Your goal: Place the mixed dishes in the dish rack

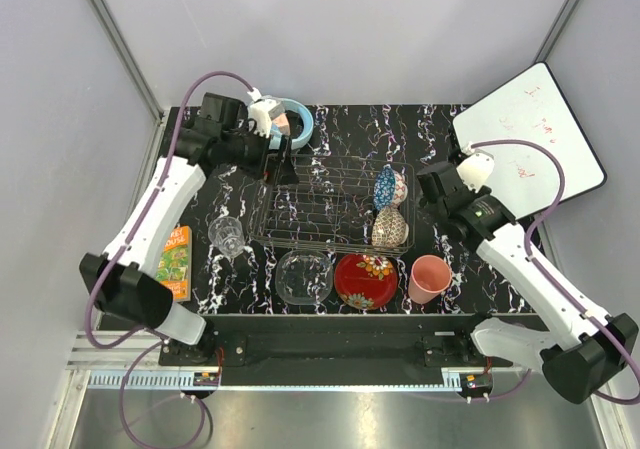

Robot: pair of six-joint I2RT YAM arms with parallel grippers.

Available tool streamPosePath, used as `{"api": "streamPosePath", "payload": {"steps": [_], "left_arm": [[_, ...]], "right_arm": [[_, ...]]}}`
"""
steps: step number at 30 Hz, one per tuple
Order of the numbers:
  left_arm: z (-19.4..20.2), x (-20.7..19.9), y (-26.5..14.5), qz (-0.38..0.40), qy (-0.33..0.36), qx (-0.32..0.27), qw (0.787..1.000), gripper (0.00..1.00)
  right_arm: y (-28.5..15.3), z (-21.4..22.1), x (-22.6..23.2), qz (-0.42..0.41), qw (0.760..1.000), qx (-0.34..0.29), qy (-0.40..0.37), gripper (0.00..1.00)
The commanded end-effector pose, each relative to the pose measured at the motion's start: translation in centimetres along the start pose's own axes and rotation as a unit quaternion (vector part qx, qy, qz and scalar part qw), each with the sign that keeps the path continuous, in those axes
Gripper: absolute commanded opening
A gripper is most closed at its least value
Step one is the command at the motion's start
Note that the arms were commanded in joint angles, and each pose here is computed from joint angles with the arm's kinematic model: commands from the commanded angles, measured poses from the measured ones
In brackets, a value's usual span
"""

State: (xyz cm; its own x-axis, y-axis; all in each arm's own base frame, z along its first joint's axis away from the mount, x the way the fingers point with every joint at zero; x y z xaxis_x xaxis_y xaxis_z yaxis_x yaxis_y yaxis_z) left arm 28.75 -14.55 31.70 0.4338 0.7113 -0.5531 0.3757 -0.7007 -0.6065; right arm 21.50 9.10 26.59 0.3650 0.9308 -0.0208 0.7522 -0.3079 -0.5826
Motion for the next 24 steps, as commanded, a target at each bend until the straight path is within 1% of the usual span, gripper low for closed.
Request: {"api": "streamPosePath", "payload": {"steps": [1,3,4,6,7,9,11,13,16,18,22,24], "left_arm": [[1.7,0.9,-4.4,-0.130,0.125,0.023,0.983,0.99],[2.4,1.0,-5.2,-0.142,0.129,0.009,0.981,0.99],[3.4,1.6,-4.8,-0.146,0.123,0.018,0.981,0.99],[3.9,1.9,-4.8,-0.155,0.128,0.001,0.980,0.99],[4.6,2.5,-4.3,-0.160,0.125,0.011,0.979,0.99],[4.7,3.1,-3.9,-0.173,0.127,0.005,0.977,0.99],[5.2,4.1,-3.3,-0.180,0.119,0.013,0.976,0.99],[5.6,4.4,-2.8,-0.171,0.104,0.021,0.979,0.99],[6.1,4.6,-2.4,-0.154,0.090,0.029,0.983,0.99],[6.6,4.8,-1.8,-0.139,0.084,0.037,0.986,0.99],[7.5,5.5,-1.0,-0.138,0.074,0.052,0.986,0.99],[7.5,5.6,-0.7,-0.135,0.072,0.047,0.987,0.99]], "right_arm": [[-1.4,0.3,0.0,-0.076,0.997,0.012,0.008,0.80],[-1.5,1.0,0.2,-0.111,0.994,0.024,-0.008,0.79],[-1.7,1.3,0.3,-0.125,0.992,0.033,-0.010,0.77],[-1.5,2.0,0.0,-0.120,0.992,0.042,-0.018,0.77],[-1.2,2.3,-0.2,-0.107,0.993,0.044,-0.021,0.77],[-0.9,2.8,-0.2,-0.094,0.994,0.050,-0.017,0.77],[-0.4,3.2,0.2,-0.093,0.993,0.066,-0.016,0.77],[-0.1,3.3,1.2,-0.106,0.990,0.087,-0.018,0.76],[0.1,3.0,2.0,-0.118,0.988,0.096,-0.030,0.76],[0.3,2.7,2.2,-0.114,0.988,0.094,-0.037,0.76],[2.0,2.4,2.6,-0.092,0.989,0.109,-0.033,0.74],[2.8,2.1,2.9,-0.095,0.988,0.116,-0.039,0.74]]}}
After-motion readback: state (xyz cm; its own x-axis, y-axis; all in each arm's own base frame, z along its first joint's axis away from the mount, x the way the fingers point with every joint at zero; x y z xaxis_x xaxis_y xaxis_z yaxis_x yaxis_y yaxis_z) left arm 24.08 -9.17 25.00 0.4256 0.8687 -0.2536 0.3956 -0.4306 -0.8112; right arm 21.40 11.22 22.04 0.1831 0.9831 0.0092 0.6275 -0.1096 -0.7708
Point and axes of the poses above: each gripper's point midway between its finger pads, its own y axis out along the fingers, its own x axis along the line the jaws close on, z = x × y, the point moved 9 cm from there along -y, back along the fingers, and after that the axes turned 11 degrees about -y, right-handed, at the moved point
